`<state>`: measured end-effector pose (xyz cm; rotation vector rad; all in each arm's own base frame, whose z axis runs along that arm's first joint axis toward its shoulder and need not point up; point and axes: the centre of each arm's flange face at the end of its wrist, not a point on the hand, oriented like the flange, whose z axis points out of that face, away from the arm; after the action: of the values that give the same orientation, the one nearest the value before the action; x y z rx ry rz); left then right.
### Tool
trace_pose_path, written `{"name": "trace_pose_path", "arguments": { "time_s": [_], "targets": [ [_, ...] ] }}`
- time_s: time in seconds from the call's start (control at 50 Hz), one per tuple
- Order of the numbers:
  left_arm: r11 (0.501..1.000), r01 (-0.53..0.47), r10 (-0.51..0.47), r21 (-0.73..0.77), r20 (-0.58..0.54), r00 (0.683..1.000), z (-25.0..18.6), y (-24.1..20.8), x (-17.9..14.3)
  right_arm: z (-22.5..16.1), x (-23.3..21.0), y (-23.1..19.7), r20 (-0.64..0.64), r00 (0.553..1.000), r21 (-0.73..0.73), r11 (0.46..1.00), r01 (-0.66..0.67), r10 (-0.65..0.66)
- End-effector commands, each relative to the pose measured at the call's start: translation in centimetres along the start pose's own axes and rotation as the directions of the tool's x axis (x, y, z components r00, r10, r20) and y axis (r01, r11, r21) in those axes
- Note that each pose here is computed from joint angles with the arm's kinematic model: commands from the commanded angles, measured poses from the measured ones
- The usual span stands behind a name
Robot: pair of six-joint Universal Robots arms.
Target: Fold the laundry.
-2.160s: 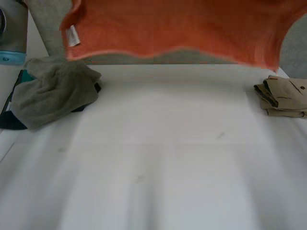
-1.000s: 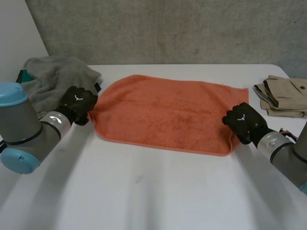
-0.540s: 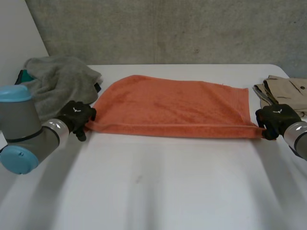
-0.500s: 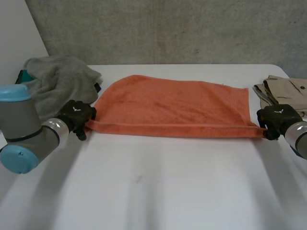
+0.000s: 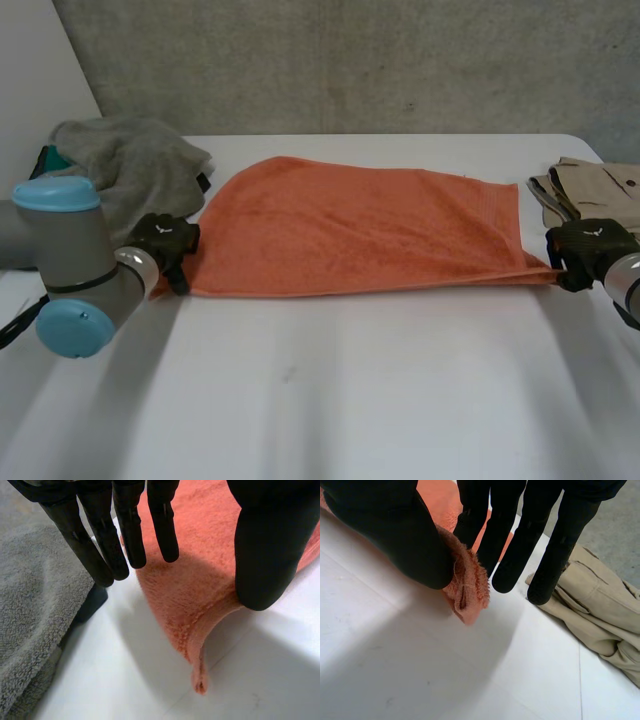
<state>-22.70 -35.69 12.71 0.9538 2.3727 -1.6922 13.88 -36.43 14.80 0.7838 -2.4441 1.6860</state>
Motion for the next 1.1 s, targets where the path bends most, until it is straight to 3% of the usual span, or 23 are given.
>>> {"name": "trace_pose_path", "arguments": {
  "time_s": [0.02,0.36,0.54,0.82,0.94,0.98,1.0,1.06,1.08,1.1],
  "targets": [
    [0.999,-0.034,0.034,-0.020,-0.003,0.999,-0.2,0.6,-0.3,0.3,0.9,-0.3,-0.034,0.999,0.006,1.000,-0.005,0.005],
    [0.999,-0.021,0.021,-0.024,-0.034,0.999,-0.8,1.6,-1.9,0.8,1.2,-0.2,-0.051,0.999,-0.005,1.000,-0.006,0.006],
    [0.994,-0.106,0.105,-0.020,-0.035,0.994,0.5,2.1,-1.2,0.8,1.6,-0.2,-0.058,0.998,-0.006,1.000,-0.012,0.012],
    [0.983,-0.134,0.131,0.124,0.034,0.991,-1.7,-2.1,-2.1,-0.7,2.2,-1.4,-0.051,0.998,-0.014,0.999,-0.036,0.035],
    [0.974,-0.217,0.216,0.060,0.011,0.976,-4.2,-2.0,-2.1,-2.7,1.6,-2.1,0.060,0.993,-0.066,0.992,0.108,-0.105],
    [0.966,-0.260,0.260,-0.002,-0.024,0.965,-5.3,-1.3,-1.9,-3.6,1.7,-1.8,0.099,0.980,-0.111,0.977,0.183,-0.172],
    [0.948,-0.311,0.306,-0.069,-0.066,0.950,-6.5,-0.7,-1.9,-4.7,1.6,-1.2,0.169,0.951,-0.169,0.943,0.286,-0.259],
    [0.892,-0.402,0.365,-0.207,-0.192,0.911,-9.2,0.9,-1.9,-6.9,1.1,-0.1,0.336,0.874,-0.254,0.859,0.444,-0.352],
    [0.876,-0.424,0.375,-0.231,-0.228,0.899,-9.8,1.2,-1.8,-8.4,1.1,0.6,0.450,0.805,-0.286,0.792,0.540,-0.387],
    [0.859,-0.446,0.382,-0.251,-0.267,0.885,-10.5,1.4,-1.7,-9.0,1.2,0.6,0.493,0.772,-0.288,0.762,0.580,-0.401]
  ]
}}
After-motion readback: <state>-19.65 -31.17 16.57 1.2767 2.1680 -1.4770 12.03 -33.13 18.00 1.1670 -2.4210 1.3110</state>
